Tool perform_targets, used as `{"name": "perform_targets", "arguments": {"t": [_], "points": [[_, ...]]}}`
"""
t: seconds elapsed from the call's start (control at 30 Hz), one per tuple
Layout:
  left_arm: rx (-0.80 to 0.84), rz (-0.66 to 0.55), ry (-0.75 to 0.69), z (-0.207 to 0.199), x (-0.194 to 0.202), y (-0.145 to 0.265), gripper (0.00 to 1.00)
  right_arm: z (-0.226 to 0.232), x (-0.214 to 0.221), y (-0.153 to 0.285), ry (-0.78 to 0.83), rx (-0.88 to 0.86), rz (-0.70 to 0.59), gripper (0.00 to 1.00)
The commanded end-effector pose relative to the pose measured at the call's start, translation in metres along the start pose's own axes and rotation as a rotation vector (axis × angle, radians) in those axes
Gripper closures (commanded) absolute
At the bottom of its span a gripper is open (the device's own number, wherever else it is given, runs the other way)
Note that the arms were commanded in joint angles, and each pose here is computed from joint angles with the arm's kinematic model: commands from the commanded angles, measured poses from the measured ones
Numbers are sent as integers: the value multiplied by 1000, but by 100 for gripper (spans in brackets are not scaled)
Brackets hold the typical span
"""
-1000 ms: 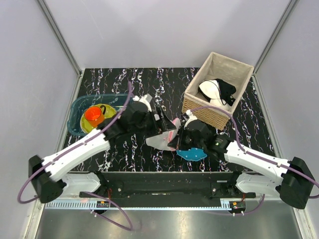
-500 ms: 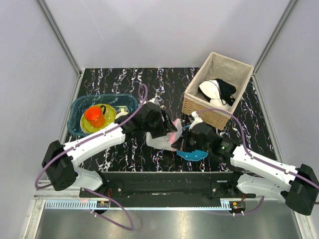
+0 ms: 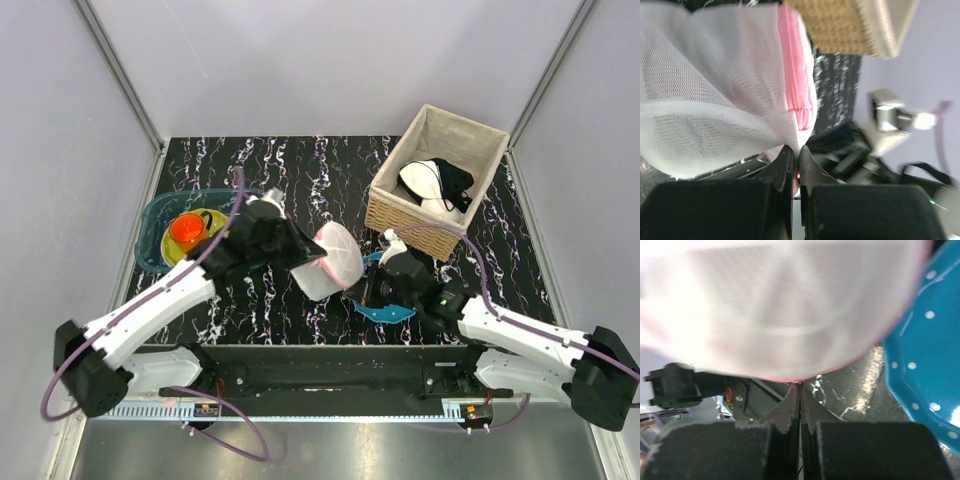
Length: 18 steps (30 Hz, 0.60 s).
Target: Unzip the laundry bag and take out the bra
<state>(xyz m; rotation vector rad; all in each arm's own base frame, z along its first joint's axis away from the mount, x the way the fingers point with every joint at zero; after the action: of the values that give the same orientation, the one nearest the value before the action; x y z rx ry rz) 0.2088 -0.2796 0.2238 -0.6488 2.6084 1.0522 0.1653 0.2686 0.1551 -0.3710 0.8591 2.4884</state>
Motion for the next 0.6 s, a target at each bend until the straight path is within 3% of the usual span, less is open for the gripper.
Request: {"name": "perform_targets", "arguments": {"t": [0.0, 0.13, 0.43, 0.5, 0.53, 0.57], "points": [[192, -114, 24, -41, -34, 48, 100, -35, 16, -16, 42, 63, 20, 100], [198, -163, 17, -42, -54, 58, 100, -43, 19, -17, 35, 60, 11, 100], [84, -149, -27, -22, -85, 5, 97, 35, -18, 19, 26, -111, -70, 100], [19, -103, -55, -11, -85, -15, 76, 47, -18, 12, 19, -126, -36, 100], [-3, -86, -62, -16, -88, -11, 53, 47, -16, 6, 16, -121, -22, 100], [-26, -75, -79, -14, -88, -10, 44, 48, -17, 3, 4, -128, -25, 100]]}}
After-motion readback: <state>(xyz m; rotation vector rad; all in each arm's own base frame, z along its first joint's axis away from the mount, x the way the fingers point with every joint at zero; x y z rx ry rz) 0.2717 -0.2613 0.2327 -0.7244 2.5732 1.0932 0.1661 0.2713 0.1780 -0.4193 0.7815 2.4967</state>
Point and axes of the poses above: each gripper's point midway between its finger pads, its own y axis back along the fingers, its own z axis along the line the jaws close on, x = y × z, the point moved 2 cm from there along y, back along the fingers, and after that the axes turned 9 degrees about -y, right-handed, at the moved point
